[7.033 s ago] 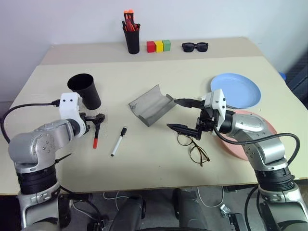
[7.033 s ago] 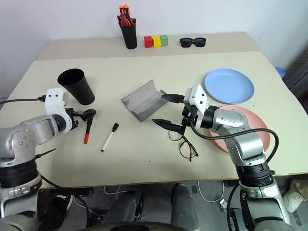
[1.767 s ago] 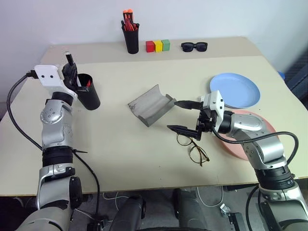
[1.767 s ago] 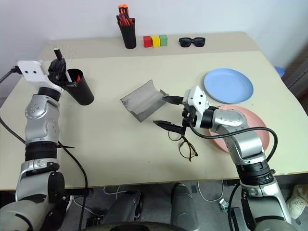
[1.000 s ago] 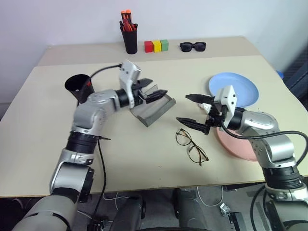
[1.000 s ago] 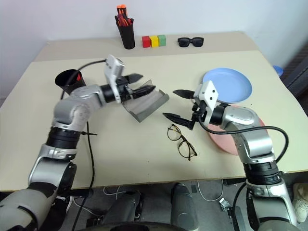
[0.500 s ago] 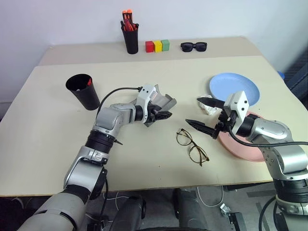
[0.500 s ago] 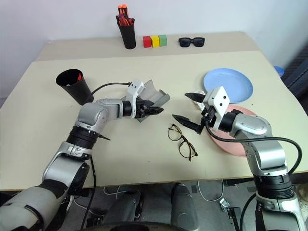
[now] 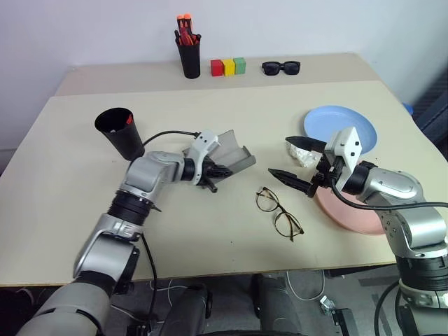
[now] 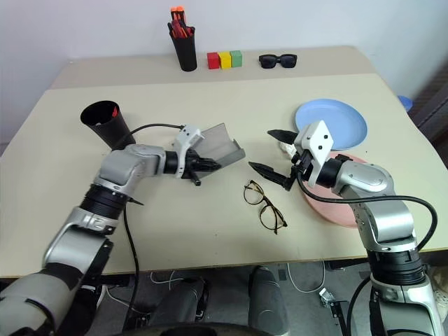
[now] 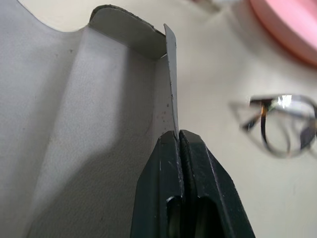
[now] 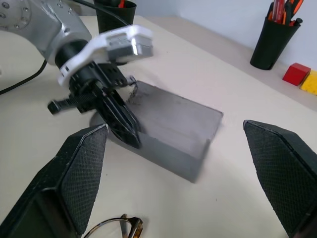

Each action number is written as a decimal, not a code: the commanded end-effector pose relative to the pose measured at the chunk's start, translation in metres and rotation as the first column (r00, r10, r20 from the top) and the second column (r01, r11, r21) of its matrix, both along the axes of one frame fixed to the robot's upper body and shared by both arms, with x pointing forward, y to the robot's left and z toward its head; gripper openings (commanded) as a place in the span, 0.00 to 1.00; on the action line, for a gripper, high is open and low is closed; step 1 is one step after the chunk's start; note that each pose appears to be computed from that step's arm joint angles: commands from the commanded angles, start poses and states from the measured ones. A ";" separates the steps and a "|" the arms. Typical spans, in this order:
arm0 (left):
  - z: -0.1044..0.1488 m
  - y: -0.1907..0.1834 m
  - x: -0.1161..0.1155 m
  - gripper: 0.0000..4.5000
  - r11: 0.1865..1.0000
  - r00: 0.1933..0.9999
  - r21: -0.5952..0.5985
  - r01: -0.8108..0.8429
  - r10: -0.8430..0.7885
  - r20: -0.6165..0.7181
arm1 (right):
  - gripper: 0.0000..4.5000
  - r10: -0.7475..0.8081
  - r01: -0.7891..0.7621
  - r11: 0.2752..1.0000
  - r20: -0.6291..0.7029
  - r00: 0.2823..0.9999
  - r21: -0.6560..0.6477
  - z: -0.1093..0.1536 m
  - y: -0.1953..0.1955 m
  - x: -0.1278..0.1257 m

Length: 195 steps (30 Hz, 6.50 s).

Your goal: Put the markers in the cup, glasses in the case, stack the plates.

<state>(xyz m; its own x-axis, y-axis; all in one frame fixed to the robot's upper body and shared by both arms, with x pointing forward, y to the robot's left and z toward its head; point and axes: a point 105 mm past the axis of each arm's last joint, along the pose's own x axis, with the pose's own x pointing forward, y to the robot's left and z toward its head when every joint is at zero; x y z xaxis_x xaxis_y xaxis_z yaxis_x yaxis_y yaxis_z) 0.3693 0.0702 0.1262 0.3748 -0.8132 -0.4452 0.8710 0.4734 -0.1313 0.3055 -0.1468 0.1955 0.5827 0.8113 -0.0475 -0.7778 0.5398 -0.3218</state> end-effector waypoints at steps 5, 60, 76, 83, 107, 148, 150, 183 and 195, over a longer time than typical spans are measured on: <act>0.023 0.044 -0.014 0.00 0.960 0.952 0.046 0.275 -0.279 0.129 | 1.00 0.024 -0.024 1.000 0.053 0.998 -0.004 0.011 0.005 0.001; 0.053 0.098 -0.091 1.00 0.883 0.897 -0.233 0.407 -0.338 0.287 | 0.36 -0.445 0.257 0.887 -0.562 0.697 -0.384 -0.070 -0.014 -0.036; 0.055 0.107 -0.089 1.00 0.897 0.921 -0.278 0.343 -0.262 0.289 | 0.01 -0.402 0.276 0.902 -0.417 0.815 -0.331 -0.035 -0.006 -0.006; 0.065 0.124 -0.093 1.00 0.920 0.952 -0.336 0.201 -0.103 0.287 | 0.01 -0.220 0.207 0.976 -0.286 0.933 -0.073 0.024 0.048 0.038; 0.059 0.127 -0.123 1.00 0.932 0.970 -0.350 0.091 -0.004 0.241 | 0.01 0.139 -0.237 0.944 -0.371 0.918 -0.231 -0.053 0.128 0.034; 0.088 0.073 0.019 0.13 0.958 0.848 -0.266 -0.107 0.227 0.480 | 1.00 0.144 -0.107 0.986 -0.334 0.932 0.126 0.009 0.031 0.026; 0.085 0.070 0.034 0.01 0.959 0.853 -0.232 -0.161 0.254 0.455 | 1.00 0.129 -0.099 0.989 -0.331 0.935 0.108 0.006 0.030 0.023; 0.013 0.077 -0.049 0.01 0.978 0.991 0.161 0.130 -0.129 -0.020 | 1.00 0.032 -0.012 0.997 -0.268 0.963 0.075 -0.001 0.032 0.024; 0.094 0.083 -0.020 0.83 0.958 0.957 -0.288 -0.004 0.087 0.277 | 1.00 -0.196 0.213 0.976 -0.245 0.949 0.044 0.012 -0.020 0.041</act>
